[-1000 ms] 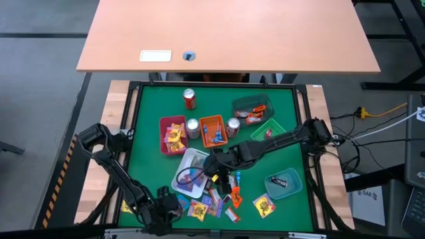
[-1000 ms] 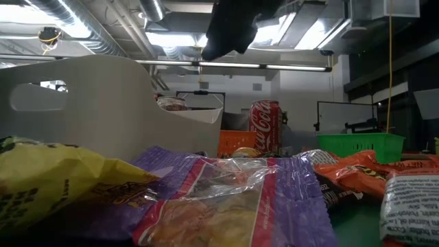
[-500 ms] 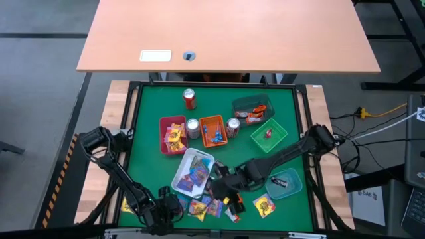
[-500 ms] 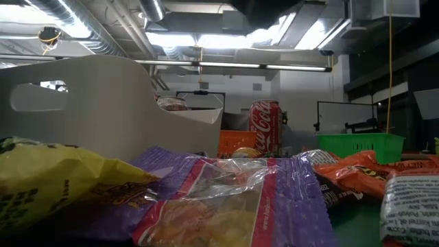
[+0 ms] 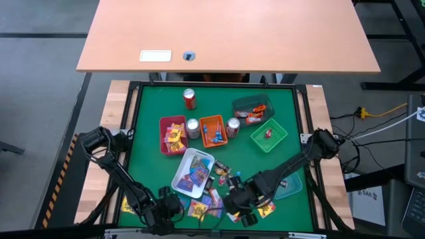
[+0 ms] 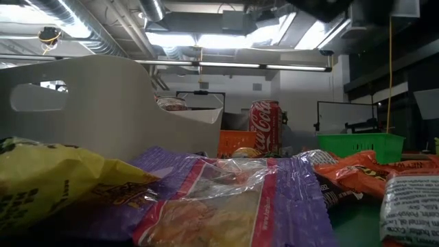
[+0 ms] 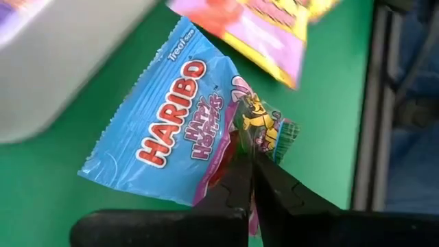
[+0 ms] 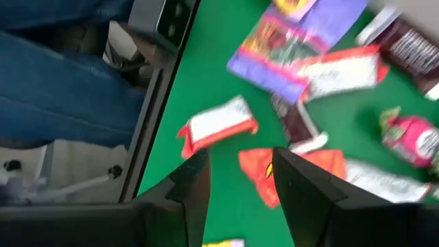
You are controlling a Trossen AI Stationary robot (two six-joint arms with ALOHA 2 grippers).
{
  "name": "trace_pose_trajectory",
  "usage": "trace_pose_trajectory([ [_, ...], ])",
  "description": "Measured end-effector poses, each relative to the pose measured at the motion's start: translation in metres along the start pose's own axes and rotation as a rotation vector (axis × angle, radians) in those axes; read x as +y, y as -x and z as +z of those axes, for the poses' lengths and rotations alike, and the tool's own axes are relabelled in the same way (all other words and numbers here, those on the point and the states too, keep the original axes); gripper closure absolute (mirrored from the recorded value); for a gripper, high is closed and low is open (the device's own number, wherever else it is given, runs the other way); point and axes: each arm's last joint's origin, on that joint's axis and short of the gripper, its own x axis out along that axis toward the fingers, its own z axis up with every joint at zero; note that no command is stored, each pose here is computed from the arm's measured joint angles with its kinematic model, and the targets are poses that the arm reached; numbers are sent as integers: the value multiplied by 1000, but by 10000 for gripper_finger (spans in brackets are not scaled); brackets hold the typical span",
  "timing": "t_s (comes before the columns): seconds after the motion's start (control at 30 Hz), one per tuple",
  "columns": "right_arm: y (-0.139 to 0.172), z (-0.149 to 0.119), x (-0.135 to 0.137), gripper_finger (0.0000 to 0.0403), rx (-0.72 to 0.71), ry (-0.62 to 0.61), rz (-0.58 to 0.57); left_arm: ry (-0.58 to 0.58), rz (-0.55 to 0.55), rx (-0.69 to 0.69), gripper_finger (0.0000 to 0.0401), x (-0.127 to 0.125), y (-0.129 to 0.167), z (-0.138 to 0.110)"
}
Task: Sort candy
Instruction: Put the blue gummy into the white bin
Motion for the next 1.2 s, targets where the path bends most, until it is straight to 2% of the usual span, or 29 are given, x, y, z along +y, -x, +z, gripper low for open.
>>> trace_pose_trajectory([
  [0.33, -3, -17, 28, 246, 94, -31, -2, -33, -169, 120, 401, -32, 16, 14],
  [0.5, -3, -26, 39, 246, 142, -69, -12, -121, -276, 80, 401, -57, 33, 31],
  [0.63, -4, -34, 48, 246, 186, -68, -25, -205, -325, -21, 401, -74, 50, 49],
  [0.8, -4, -45, 63, 246, 199, -41, -89, -294, -307, -196, 401, -86, 66, 77],
  [0.97, -4, -56, 80, 246, 190, -56, -165, -355, -256, -297, 401, -85, 71, 99],
  [1.2, -17, -81, 99, 246, 225, -69, -188, -334, -41, -267, 401, -55, 57, 121],
])
